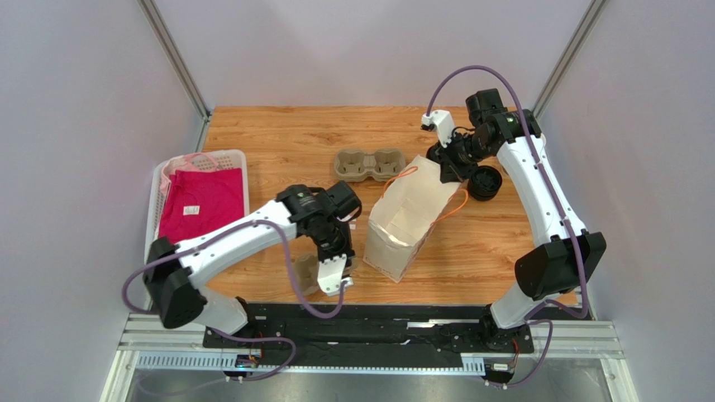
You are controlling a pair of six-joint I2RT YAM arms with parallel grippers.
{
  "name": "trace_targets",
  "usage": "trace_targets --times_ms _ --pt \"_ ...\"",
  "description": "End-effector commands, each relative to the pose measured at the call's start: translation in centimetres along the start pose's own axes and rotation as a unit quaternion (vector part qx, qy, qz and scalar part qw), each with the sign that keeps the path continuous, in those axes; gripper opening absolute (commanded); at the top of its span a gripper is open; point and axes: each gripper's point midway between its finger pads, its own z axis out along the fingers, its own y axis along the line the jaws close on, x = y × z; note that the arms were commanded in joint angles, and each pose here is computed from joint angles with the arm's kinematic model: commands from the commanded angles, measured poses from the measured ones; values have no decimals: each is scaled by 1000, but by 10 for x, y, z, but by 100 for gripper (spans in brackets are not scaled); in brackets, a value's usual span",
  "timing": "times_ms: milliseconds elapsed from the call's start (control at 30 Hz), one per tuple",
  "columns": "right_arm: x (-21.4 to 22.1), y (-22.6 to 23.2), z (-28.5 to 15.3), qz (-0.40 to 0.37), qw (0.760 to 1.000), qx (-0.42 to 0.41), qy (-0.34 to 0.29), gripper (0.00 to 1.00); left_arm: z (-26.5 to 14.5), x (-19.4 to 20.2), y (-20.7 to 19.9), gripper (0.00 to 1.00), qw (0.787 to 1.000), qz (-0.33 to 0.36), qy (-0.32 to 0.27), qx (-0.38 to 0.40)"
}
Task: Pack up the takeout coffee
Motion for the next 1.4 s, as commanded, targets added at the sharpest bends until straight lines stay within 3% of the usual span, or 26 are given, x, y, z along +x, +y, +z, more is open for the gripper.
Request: trace_targets --times_ms 0,133,167,233,367,400,467,500,667,733,833,933,1033,1100,1133,1167,1200,1233,1300,1333,1367 --pt "-21 14 -13 -15 998 -28 -48 0 -67 -40 -3 0 998 6 -14 -66" --pt "-24 27 -11 -21 997 -52 -51 0 -108 -44 -10 0 986 -114 19 -124" --pt "-25 31 -10 -26 997 -59 -51 0 -116 -41 -17 0 976 -172 29 -132" --pt "-27 41 -6 -41 996 -70 -46 0 -134 -43 -24 0 962 -228 35 -150" --pt "-33 54 5 -69 994 -78 -38 0 -159 -28 -35 0 905 -371 65 -199" --pt "-35 58 7 -75 993 -81 -36 0 -164 -23 -40 0 877 -426 64 -214" --pt "-41 57 10 -77 993 -79 -35 6 -175 -22 -41 0 848 -472 52 -237" --pt "-42 58 10 -73 994 -80 -31 9 -180 -16 -46 0 816 -519 47 -249" --pt "-53 53 9 -66 994 -75 -35 45 -185 -24 -48 0 749 -613 -14 -252" --pt "-55 50 8 -63 995 -66 -37 49 -187 -26 -45 0 717 -645 -39 -261" --pt "-61 45 7 -64 996 -51 -47 51 -193 -27 -39 0 686 -670 -66 -277" --pt "-66 43 4 -63 995 -46 -53 51 -202 -26 -40 0 670 -676 -73 -297" --pt "-65 43 6 -64 996 -43 -47 49 -211 -21 -47 0 656 -682 -56 -317" --pt "-63 44 8 -71 996 -43 -38 40 -217 -16 -53 0 646 -691 -40 -322" --pt "-61 44 9 -71 996 -42 -35 35 -230 -12 -53 0 642 -687 -26 -340" --pt "-61 45 10 -73 996 -40 -34 18 -237 -9 -52 0 637 -687 -22 -349" --pt "-63 46 11 -76 996 -38 -36 10 -248 -10 -50 0 621 -694 -24 -363" --pt "-64 44 11 -74 996 -30 -37 3 -278 -18 -39 0 615 -678 -35 -401" --pt "-71 46 10 -76 996 -27 -47 0 -297 -30 -29 0 601 -687 -65 -402" --pt "-73 44 9 -74 996 -24 -51 0 -327 -43 -20 0 603 -661 -75 -440" --pt "-78 43 6 -76 995 -18 -58 0 -333 -41 -15 0 603 -660 -75 -441"
